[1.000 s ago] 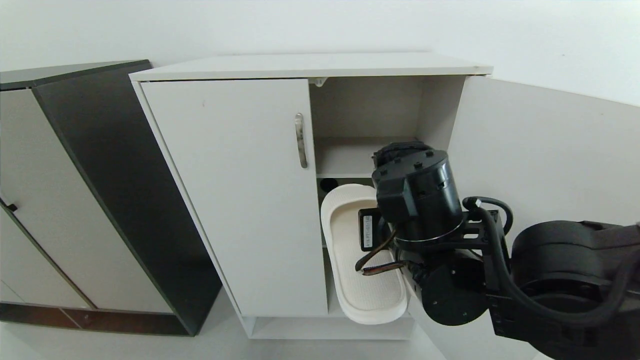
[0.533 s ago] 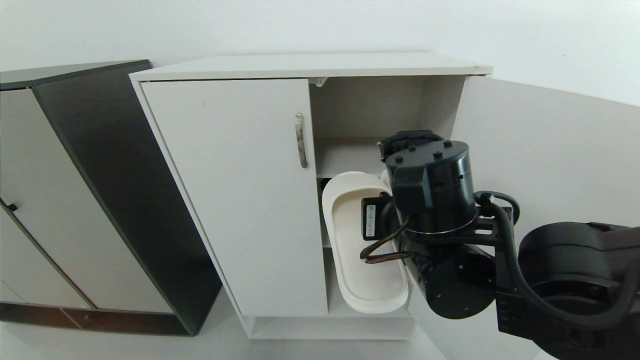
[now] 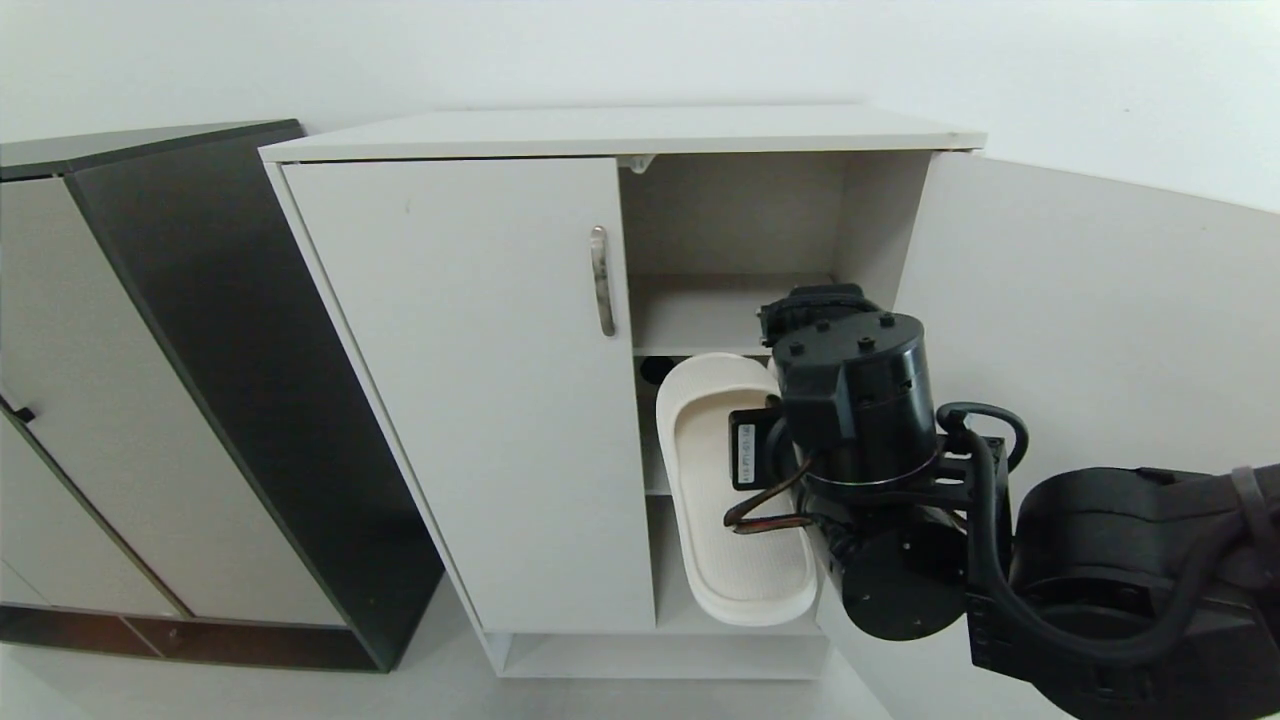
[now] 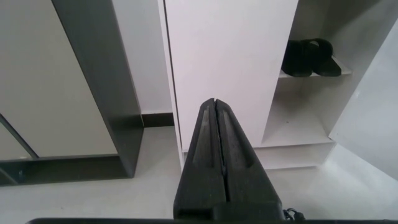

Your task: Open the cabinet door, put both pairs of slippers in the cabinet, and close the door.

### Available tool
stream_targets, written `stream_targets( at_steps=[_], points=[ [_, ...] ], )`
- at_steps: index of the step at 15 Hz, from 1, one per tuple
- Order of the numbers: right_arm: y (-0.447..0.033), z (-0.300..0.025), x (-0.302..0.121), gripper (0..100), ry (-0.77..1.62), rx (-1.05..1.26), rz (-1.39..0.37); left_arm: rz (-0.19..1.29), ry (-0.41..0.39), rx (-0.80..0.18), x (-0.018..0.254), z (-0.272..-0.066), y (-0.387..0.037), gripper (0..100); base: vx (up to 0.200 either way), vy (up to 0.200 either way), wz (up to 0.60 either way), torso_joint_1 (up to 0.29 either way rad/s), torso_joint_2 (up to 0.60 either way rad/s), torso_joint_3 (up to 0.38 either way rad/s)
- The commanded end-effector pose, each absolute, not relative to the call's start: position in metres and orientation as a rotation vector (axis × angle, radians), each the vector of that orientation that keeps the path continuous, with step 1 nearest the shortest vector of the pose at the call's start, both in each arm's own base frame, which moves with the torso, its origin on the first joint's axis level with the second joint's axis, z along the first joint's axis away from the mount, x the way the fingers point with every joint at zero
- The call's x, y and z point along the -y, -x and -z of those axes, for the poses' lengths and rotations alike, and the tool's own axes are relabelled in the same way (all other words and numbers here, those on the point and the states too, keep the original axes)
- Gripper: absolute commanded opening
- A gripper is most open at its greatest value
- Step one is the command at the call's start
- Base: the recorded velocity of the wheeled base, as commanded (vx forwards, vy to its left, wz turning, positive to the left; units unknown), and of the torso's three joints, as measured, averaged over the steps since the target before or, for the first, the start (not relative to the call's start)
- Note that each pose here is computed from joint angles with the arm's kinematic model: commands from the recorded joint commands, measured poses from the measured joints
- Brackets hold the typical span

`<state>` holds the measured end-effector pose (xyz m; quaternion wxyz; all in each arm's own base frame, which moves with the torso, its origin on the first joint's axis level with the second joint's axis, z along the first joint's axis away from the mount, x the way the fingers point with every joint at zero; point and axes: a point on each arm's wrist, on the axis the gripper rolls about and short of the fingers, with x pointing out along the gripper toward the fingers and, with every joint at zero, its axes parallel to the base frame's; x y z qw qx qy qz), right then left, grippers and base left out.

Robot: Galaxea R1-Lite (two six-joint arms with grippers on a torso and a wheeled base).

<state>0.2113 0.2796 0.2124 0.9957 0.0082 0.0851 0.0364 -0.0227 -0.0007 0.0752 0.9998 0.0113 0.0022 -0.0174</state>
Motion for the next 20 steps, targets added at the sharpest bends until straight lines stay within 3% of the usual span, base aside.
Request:
stream_targets(
  at_steps=[1, 15, 20],
  points=[
    [-0.212, -0.209, -0.281, 0, -0.009, -0.176, -0.071, 0.035, -0.023, -0.006, 0.001, -0.075, 0.023, 0, 0.000, 0.000, 0.00, 0.000, 0.00, 0.000],
    [-0.213, -0.207, -0.282, 0, 0.001, -0.178, -0.072, 0.035, -0.023, -0.006, 0.001, -0.075, 0.023, 0, 0.186, 0.000, 0.00, 0.001, 0.00, 0.003],
    [-0.225, -0.202, -0.286, 0, -0.004, -0.183, -0.060, 0.035, -0.024, -0.006, 0.001, -0.075, 0.023, 0, 0.000, 0.000, 0.00, 0.000, 0.00, 0.000]
  ],
)
